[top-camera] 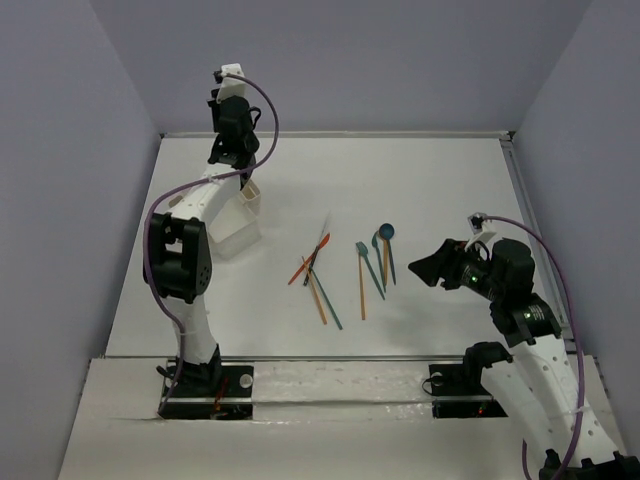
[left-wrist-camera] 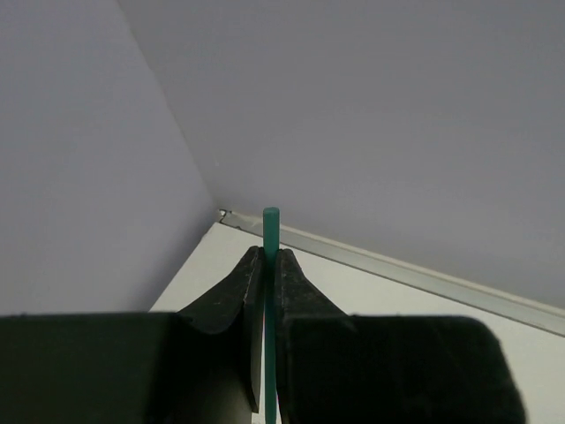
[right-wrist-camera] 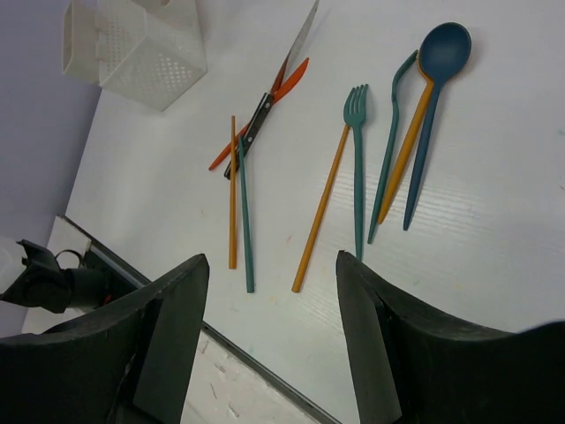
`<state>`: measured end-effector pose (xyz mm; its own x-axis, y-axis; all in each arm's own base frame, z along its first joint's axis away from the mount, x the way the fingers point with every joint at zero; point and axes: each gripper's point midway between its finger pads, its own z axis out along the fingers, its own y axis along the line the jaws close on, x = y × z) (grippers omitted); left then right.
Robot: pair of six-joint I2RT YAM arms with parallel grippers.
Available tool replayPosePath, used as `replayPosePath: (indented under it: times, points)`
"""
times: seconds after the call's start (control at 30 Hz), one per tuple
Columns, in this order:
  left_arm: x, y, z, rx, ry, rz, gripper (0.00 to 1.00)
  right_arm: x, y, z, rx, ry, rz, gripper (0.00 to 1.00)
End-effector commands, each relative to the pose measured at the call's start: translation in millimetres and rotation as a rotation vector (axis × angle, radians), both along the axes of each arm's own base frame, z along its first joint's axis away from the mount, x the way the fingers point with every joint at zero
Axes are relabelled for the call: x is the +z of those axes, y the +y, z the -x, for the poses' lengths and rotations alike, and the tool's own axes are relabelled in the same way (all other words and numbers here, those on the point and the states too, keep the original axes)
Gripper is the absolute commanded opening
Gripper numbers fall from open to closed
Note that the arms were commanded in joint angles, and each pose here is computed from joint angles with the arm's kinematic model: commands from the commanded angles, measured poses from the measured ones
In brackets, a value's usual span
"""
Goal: Sort the eating utensils into containers
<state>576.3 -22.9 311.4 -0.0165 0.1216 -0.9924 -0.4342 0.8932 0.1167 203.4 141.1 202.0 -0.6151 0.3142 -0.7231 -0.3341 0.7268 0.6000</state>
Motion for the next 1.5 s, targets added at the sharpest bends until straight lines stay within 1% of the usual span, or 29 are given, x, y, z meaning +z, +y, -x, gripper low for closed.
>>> replayPosePath:
  times: [0.0, 0.23, 0.3, 0.63, 0.77, 0.83, 0.87, 0.97, 1.0, 1.07, 1.1, 1.17, 1.2, 1.27, 1.3, 1.33, 1.37, 1.4, 1.43, 1.47]
  points:
    - [36, 12, 2, 0.040, -0.135, -0.021, 0.00, 12, 7, -2, 0.036, -0.062, -0.027, 0.65]
    - [10, 8, -3, 0.021, -0.127, -0.008, 0.00, 14, 7, -2, 0.037, -0.072, -0.028, 0.66]
    - [-3, 7, 0, 0.016, -0.117, 0.004, 0.00, 14, 7, -2, 0.037, -0.074, -0.028, 0.66]
    - [-32, 6, 9, 0.005, -0.123, 0.058, 0.00, 16, 9, 0, 0.047, -0.084, -0.037, 0.66]
    - [-40, -6, 17, -0.012, -0.121, 0.083, 0.00, 16, 9, 0, 0.049, -0.087, -0.037, 0.66]
    - [-50, -8, 22, -0.006, -0.108, 0.090, 0.09, 16, 9, 0, 0.049, -0.083, -0.037, 0.66]
    - [-53, -7, 26, -0.001, -0.106, 0.102, 0.21, 16, 9, 0, 0.049, -0.083, -0.037, 0.66]
    - [-53, -4, 34, 0.014, -0.111, 0.119, 0.39, 15, 9, -1, 0.046, -0.075, -0.035, 0.66]
    - [-56, -8, 37, 0.006, -0.105, 0.126, 0.45, 14, 8, -1, 0.045, -0.073, -0.033, 0.66]
    - [-51, -7, 42, 0.006, -0.116, 0.141, 0.49, 13, 8, -2, 0.041, -0.068, -0.032, 0.66]
    - [-49, -7, 43, 0.004, -0.121, 0.148, 0.55, 12, 8, -3, 0.041, -0.063, -0.028, 0.66]
    - [-38, -12, 48, -0.010, -0.132, 0.156, 0.63, 11, 8, -4, 0.039, -0.060, -0.027, 0.66]
    - [-30, -12, 49, -0.015, -0.144, 0.167, 0.69, 9, 8, -5, 0.036, -0.050, -0.024, 0.66]
    - [-10, -17, 56, -0.037, -0.170, 0.181, 0.75, 9, 9, -6, 0.042, -0.040, -0.024, 0.66]
    - [-1, -17, 58, -0.046, -0.182, 0.191, 0.84, 9, 9, -8, 0.042, -0.035, -0.022, 0.66]
    - [15, -22, 58, -0.075, -0.211, 0.220, 0.86, 9, 11, -7, 0.052, -0.032, -0.021, 0.66]
    - [28, -22, 64, -0.088, -0.209, 0.223, 0.88, 12, 11, -9, 0.050, -0.036, -0.018, 0.66]
    - [39, -24, 66, -0.102, -0.228, 0.254, 0.90, 13, 14, -9, 0.060, -0.035, -0.015, 0.66]
    - [61, -28, 68, -0.130, -0.258, 0.276, 0.95, 13, 15, -11, 0.056, -0.033, -0.006, 0.66]
    - [90, -32, 84, -0.179, -0.257, 0.313, 0.98, 8, 32, -12, 0.097, -0.005, 0.021, 0.66]
